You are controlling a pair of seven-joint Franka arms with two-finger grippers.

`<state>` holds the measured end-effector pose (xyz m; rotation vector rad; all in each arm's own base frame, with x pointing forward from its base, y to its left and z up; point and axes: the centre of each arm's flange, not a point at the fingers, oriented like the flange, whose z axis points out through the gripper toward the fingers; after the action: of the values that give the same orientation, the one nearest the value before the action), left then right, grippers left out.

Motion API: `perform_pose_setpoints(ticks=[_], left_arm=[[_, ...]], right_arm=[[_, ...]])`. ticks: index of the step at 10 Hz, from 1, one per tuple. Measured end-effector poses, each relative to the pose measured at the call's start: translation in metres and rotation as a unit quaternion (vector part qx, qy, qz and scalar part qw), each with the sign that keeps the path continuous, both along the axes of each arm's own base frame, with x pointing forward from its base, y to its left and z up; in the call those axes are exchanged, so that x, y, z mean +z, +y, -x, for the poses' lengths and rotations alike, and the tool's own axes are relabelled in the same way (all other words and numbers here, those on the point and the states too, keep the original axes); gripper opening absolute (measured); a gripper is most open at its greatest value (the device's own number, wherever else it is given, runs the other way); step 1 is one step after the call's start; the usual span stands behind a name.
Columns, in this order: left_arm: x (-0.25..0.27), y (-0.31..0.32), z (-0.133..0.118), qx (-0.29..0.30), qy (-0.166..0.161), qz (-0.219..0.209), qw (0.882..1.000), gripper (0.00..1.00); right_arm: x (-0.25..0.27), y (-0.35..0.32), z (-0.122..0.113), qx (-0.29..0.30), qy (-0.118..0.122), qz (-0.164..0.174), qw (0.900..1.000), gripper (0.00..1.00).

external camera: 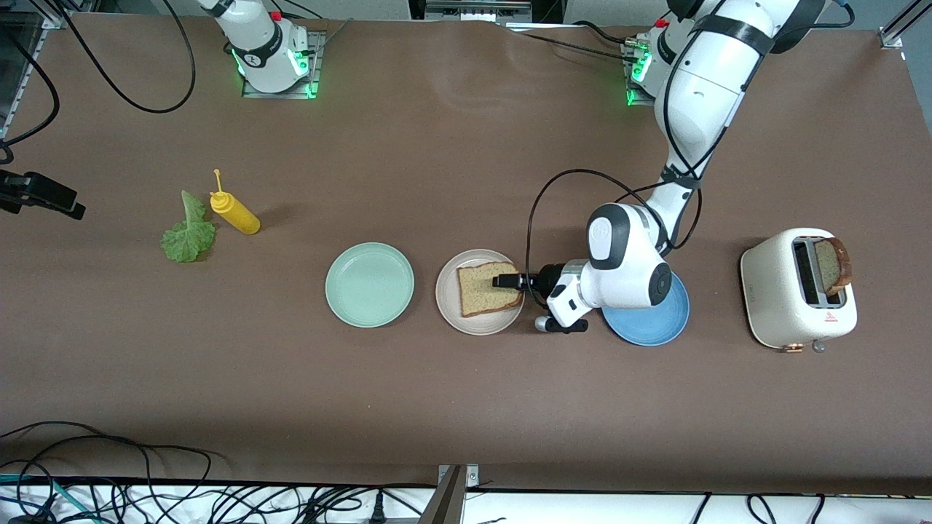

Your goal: Make sandwich on beige plate with both arms

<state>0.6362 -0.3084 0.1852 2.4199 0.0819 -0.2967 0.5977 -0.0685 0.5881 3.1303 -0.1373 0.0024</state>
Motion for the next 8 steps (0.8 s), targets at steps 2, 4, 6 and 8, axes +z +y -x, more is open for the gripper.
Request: perform_pose_setpoints(ticks=[2,4,6,8], left_arm=[[0.002,0.014,-0.008,0.01,-0.004,-0.003,1.0,1.0],[0.01,0.012,-0.013,0.011,-0.012,0.0,1.0,1.0],[0.035,0.038,-0.033,0.03,-0.043,-0.012,0.999,1.0],[0.1,0.104,-0.057,0.023,-0.109,-0.069,0.991,1.0]], right_arm=[[0.0,0.0,0.0,0.0,0.0,0.0,1.0,1.0],[0.0,0.0,0.0,0.0,0.0,0.0,1.0,1.0],[0.0,0.0,0.0,0.0,0.0,0.0,1.0,1.0],[0.0,0.0,0.0,0.0,0.0,0.0,1.0,1.0]])
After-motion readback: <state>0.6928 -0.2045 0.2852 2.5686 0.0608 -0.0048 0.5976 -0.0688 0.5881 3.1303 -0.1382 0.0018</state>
